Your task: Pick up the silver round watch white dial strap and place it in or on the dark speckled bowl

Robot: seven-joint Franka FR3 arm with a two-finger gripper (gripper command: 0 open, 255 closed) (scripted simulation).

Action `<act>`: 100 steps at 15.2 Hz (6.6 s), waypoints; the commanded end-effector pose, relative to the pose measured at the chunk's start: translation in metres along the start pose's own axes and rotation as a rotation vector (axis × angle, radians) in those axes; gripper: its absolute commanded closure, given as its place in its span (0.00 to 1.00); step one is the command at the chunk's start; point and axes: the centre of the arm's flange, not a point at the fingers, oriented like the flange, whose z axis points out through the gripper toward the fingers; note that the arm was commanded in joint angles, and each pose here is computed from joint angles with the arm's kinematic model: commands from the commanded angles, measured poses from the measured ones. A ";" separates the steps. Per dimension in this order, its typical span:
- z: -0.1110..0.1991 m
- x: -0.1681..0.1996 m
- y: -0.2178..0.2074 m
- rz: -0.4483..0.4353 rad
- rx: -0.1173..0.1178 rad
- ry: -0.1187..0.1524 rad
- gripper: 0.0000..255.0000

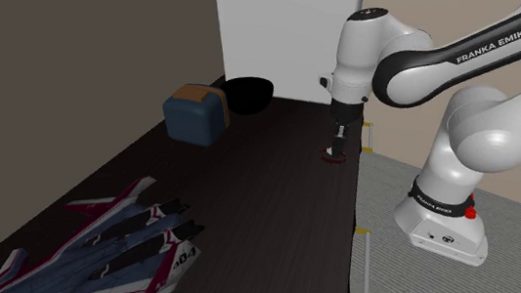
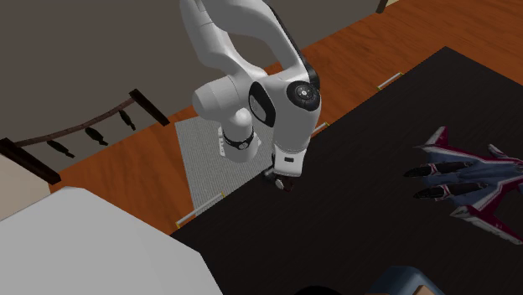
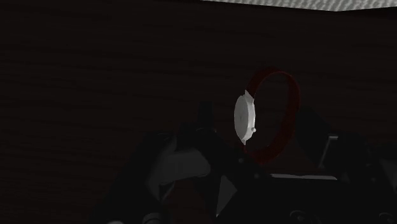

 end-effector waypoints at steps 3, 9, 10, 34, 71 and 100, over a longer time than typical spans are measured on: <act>0.000 0.000 0.000 0.000 0.000 0.000 1.00; 0.000 0.000 0.000 0.000 0.000 0.000 1.00; -0.005 0.000 0.001 0.000 0.000 0.000 1.00; -0.131 0.002 0.014 0.000 0.000 0.000 1.00; -0.174 0.335 0.207 0.000 0.000 0.000 1.00; -0.077 0.345 0.203 0.000 0.000 0.000 0.00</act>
